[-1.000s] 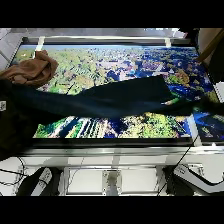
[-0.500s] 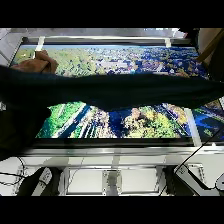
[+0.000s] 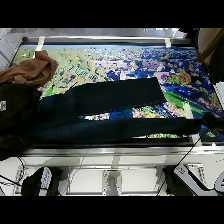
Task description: Fold the clothes and pants, and hang the long-sleeved shirts on hangers.
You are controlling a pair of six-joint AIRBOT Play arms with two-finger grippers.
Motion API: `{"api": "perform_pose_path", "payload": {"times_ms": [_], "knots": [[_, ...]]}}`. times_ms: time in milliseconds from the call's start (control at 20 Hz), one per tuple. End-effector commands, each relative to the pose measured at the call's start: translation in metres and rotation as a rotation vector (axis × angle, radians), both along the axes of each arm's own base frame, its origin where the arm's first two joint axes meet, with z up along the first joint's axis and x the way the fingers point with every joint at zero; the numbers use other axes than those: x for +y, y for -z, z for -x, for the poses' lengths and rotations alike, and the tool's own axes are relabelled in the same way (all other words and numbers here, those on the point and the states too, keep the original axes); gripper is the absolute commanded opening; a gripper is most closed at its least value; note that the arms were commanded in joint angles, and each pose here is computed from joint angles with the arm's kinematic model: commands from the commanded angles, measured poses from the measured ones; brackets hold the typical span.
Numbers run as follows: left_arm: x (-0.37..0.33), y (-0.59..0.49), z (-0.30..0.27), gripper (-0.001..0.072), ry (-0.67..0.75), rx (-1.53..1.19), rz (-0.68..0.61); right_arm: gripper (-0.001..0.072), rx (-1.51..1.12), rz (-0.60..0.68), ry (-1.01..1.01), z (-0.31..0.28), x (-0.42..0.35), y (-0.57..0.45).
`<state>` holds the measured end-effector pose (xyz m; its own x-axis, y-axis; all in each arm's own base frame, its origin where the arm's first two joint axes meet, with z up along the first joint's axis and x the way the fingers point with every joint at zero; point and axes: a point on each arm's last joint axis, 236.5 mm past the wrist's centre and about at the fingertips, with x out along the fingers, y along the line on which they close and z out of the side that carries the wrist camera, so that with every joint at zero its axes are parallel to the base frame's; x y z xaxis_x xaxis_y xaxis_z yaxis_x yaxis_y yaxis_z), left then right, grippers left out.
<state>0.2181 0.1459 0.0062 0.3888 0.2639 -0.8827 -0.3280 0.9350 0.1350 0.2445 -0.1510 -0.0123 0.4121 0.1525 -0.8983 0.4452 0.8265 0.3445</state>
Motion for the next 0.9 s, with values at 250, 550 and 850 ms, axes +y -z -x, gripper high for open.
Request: {"api": "perform_pose_path", "payload": {"times_ms": [250, 550, 850], "knots": [[0.016, 0.010, 0.003, 0.0040, -0.118, -0.050, -0.038, 0.0021, -0.114, -0.090, 0.043, -0.024, 0.016, -0.007], [0.024, -0.011, -0.009, 0.0040, -0.170, -0.125, -0.043, 0.0021, -0.332, -0.070, 0.115, -0.069, -0.003, -0.053], [0.028, -0.031, -0.016, 0.0040, -0.203, -0.177, -0.044, 0.0020, -0.527, 0.014, -0.068, -0.101, 0.008, -0.105]]}}
